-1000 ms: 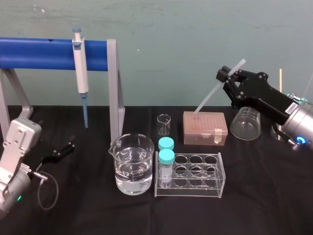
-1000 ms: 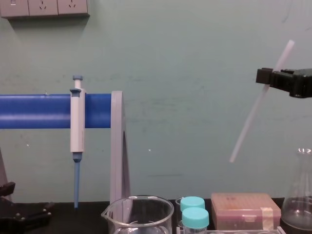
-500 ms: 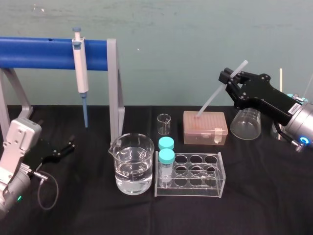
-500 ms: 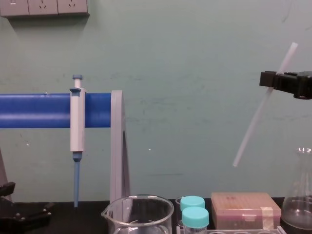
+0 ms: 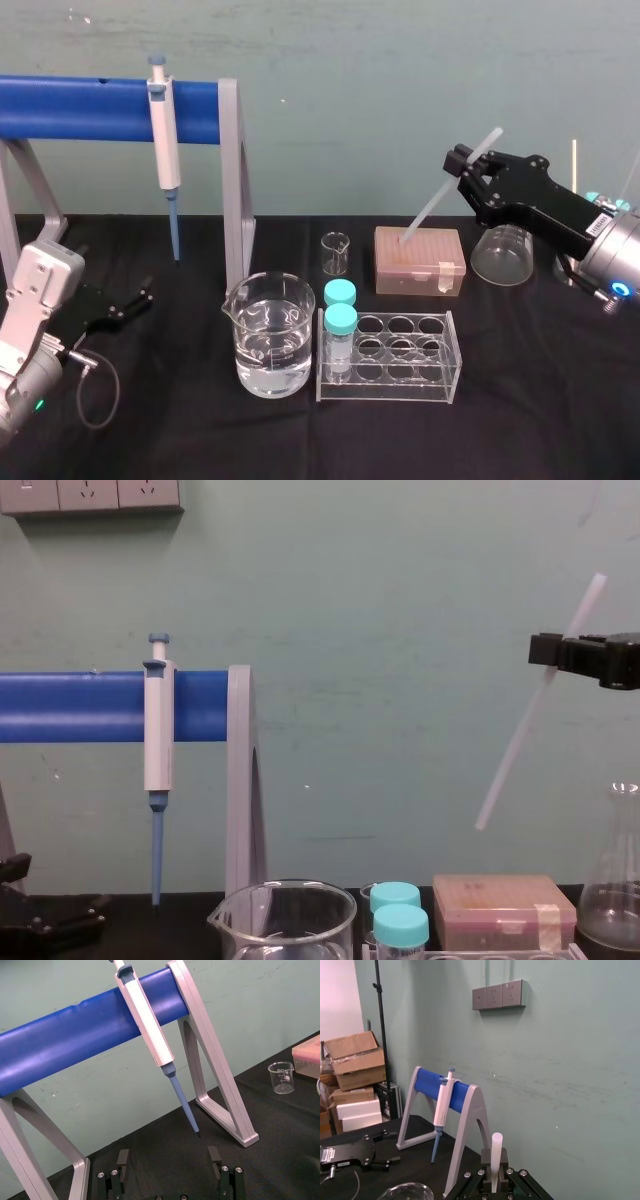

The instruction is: Pick up the stirring rod with one hand, then place it down.

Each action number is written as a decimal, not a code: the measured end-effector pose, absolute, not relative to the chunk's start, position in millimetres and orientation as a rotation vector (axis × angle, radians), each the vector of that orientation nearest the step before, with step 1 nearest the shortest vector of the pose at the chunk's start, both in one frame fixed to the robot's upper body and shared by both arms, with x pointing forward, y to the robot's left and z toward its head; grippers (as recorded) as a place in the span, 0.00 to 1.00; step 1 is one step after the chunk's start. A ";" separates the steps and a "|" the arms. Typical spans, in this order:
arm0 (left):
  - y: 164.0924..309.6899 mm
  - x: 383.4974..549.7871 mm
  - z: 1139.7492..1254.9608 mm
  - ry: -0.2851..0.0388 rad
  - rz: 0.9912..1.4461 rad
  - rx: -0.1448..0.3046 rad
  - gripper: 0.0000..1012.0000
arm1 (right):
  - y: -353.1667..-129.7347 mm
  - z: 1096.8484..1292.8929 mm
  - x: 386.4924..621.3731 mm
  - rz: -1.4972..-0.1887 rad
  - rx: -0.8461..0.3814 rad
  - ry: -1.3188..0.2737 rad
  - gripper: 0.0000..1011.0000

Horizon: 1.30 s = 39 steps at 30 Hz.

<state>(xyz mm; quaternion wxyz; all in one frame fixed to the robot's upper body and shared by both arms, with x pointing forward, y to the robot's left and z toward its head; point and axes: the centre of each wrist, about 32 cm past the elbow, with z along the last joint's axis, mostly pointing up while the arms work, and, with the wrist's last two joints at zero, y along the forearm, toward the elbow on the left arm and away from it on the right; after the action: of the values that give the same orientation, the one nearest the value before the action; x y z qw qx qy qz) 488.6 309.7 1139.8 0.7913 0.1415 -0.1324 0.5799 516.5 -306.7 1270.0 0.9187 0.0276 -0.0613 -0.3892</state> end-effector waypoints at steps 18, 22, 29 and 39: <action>309.7 488.6 1139.8 -0.285 1.248 0.305 0.99 | -306.1 1272.9 514.9 -0.804 0.032 -0.087 0.08; 309.7 488.6 1139.8 -0.285 1.248 0.304 0.99 | -306.6 1274.5 514.5 -0.803 0.028 -0.079 0.08; 309.7 488.6 1139.8 -0.285 1.248 0.304 0.99 | -308.3 1278.5 514.5 -0.797 0.016 -0.061 0.08; 309.7 488.6 1139.7 -0.285 1.248 0.305 0.99 | -309.2 1281.0 514.6 -0.791 -0.001 -0.049 0.08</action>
<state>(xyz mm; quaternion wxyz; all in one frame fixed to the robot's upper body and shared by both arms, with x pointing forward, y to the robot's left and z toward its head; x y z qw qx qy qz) 488.6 309.7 1139.7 0.7913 0.1415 -0.1324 0.5799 514.6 -309.2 1281.0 0.9224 -0.0004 -0.0239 -0.3855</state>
